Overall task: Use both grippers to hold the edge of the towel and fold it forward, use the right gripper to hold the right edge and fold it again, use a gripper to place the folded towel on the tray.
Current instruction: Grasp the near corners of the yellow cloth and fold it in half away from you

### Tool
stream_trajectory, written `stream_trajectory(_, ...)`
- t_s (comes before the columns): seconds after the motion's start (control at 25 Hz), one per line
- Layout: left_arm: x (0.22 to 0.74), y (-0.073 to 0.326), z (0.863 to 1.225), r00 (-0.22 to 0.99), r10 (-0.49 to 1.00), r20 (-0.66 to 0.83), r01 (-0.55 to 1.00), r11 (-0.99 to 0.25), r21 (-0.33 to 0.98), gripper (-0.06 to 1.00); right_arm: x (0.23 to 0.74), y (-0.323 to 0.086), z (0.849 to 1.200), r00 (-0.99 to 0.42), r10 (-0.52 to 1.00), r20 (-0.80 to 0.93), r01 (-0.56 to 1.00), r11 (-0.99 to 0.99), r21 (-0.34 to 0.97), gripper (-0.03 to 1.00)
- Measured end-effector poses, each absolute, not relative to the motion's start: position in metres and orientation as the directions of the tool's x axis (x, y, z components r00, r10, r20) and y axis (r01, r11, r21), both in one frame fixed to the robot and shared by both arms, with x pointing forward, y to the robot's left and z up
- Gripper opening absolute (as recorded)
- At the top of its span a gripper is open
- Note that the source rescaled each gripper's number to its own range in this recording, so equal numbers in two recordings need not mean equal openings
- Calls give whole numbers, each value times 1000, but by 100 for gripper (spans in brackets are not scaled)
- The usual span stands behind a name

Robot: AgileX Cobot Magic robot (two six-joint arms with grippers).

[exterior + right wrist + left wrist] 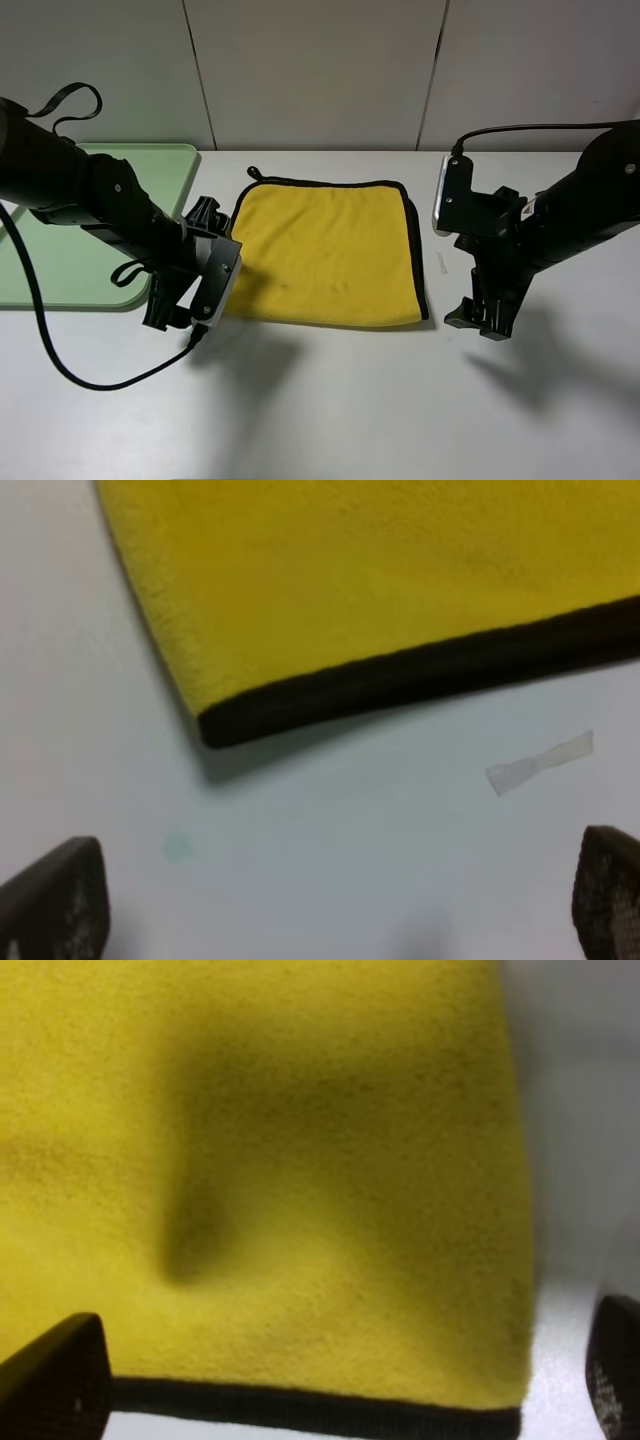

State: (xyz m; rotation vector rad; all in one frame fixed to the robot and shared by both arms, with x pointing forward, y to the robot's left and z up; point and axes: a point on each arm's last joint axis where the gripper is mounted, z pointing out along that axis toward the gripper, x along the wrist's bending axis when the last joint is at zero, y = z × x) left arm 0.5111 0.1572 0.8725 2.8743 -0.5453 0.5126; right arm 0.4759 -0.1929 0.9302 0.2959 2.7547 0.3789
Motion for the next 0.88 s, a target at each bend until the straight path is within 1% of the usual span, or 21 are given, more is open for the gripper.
stream_trajectory(0.24,511,157,873,873,-322,366,-381,-919,102,94,477,-191,928,-928,209,-310,115,949,294,100)
stream_trajectory(0.56,511,157,873,873,-321,367,-381,-919,102,94,483,-188,904,-938,196,-287,116,955,272,100)
stream_trajectory(0.88,511,157,872,873,-322,366,-381,-919,102,94,476,-154,901,-923,60,-381,-51,960,275,100)
